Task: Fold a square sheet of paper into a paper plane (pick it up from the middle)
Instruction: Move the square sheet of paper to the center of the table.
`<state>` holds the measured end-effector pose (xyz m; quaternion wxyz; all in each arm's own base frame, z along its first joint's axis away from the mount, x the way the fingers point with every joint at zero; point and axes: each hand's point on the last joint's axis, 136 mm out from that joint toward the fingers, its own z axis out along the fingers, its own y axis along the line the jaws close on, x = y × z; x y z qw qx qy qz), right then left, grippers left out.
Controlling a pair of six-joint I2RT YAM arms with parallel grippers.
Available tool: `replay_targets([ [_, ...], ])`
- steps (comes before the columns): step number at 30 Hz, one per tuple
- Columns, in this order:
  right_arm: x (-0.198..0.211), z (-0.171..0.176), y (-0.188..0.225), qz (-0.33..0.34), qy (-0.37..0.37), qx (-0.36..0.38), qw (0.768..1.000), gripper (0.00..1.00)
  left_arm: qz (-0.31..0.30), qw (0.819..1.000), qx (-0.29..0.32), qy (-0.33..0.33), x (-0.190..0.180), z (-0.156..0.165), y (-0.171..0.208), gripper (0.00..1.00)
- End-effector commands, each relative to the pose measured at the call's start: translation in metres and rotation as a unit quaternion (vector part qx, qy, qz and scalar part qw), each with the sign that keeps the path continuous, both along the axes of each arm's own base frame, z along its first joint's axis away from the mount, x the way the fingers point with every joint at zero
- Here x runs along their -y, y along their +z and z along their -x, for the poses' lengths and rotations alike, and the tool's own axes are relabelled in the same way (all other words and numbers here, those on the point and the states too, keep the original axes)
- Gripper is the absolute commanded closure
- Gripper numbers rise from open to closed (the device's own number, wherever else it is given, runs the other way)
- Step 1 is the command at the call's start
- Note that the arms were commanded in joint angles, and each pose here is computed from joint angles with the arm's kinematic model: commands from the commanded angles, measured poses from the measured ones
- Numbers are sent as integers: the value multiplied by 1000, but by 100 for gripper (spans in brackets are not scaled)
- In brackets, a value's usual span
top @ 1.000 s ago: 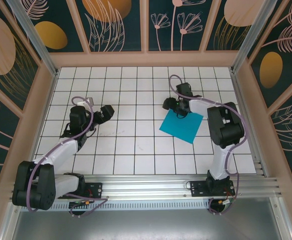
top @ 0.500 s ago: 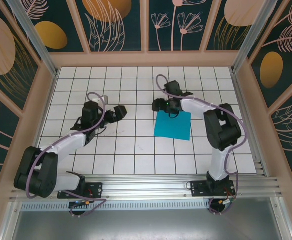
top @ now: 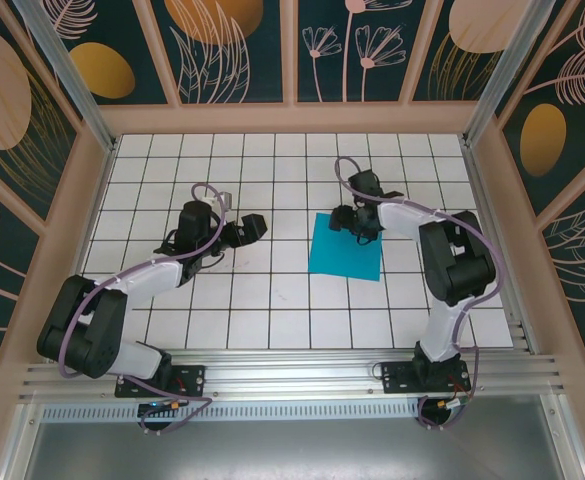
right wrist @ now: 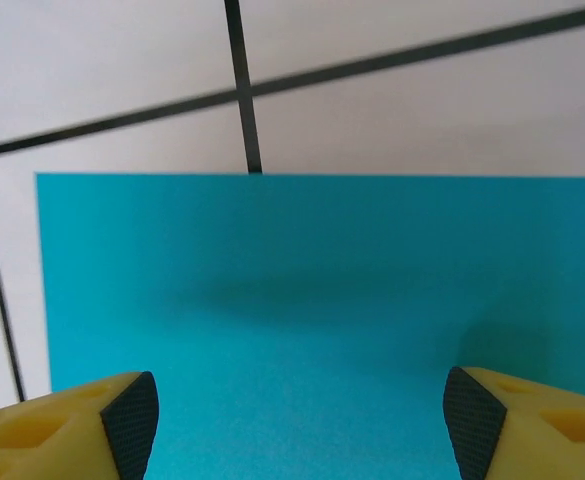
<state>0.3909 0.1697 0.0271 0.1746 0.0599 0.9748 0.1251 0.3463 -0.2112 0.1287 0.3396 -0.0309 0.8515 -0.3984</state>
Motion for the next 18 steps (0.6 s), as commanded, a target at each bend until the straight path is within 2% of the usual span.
replay_targets([
  [1, -16, 1, -14, -4, 30, -21, 999, 22, 5, 1000, 18, -3, 2, -4, 12, 1],
  [8, -48, -4, -11, 0, 87, -13, 996, 23, 2, 1000, 21, 7, -2, -2, 12, 1],
  [14, -28, -15, 37, 96, 49, 35, 994, 19, 8, 1000, 22, -1, 2, -1, 15, 1],
  [18, -20, -5, 39, 116, 63, 15, 991, 16, -1, 1000, 9, -8, 12, -3, 8, 1],
])
